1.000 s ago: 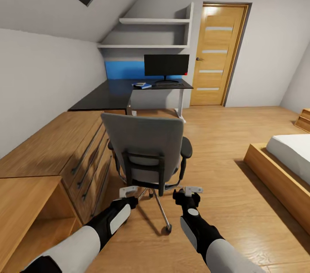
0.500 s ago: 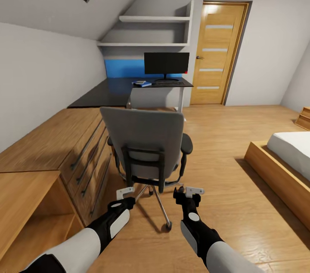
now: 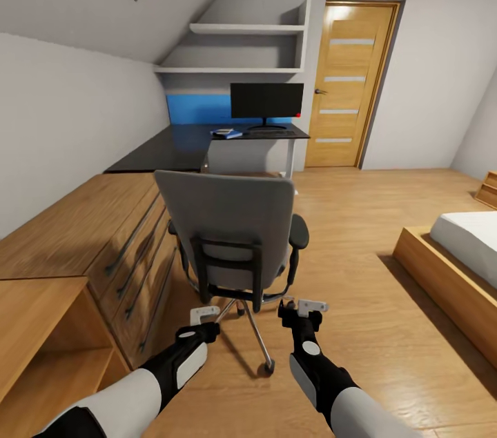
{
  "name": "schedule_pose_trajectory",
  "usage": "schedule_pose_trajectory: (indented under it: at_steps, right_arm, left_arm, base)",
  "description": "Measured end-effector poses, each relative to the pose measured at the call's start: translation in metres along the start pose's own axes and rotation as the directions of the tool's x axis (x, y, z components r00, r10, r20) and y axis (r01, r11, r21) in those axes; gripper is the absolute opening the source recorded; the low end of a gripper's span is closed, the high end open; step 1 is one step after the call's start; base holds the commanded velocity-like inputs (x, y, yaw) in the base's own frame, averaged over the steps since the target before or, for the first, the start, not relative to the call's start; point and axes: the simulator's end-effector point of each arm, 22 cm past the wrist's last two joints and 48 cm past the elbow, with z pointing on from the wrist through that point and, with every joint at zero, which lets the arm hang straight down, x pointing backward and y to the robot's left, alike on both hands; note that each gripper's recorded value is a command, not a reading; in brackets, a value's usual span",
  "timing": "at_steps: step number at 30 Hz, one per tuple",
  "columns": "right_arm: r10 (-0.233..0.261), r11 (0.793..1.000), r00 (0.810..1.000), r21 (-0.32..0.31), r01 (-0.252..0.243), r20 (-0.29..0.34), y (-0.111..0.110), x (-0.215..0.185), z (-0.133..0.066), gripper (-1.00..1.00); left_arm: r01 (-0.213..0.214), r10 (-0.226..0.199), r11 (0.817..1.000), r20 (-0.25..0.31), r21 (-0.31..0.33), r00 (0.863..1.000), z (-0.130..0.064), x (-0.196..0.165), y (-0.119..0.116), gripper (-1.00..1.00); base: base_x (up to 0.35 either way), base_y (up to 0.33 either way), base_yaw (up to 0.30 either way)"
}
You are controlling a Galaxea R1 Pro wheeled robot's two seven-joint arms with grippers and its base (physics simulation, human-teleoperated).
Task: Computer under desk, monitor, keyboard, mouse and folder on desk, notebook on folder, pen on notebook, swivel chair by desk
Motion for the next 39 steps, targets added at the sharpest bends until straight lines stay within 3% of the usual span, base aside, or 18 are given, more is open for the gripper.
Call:
schedule_pose_trajectory:
  at_steps: [10,39]
  right_arm:
    - [0.000,1.000,1.000,0.001,0.000,0.000,-0.0002,0.0000,0.0000,1.00]
    - [0.007,1.000,1.000,0.001,-0.007,0.019,-0.0008,-0.0019,-0.0005,1.00]
  left_arm:
    - [-0.010,0.010,1.000,0.001,0.006,1.000,-0.0002,0.0004,-0.0018,1.00]
    - [-0.013,0.013,1.000,0.003,0.007,1.000,-0.0003,0.0010,-0.0025,1.00]
  base:
    - [0.124,-0.031,0.000]
    - [0.307,-0.170,0.000]
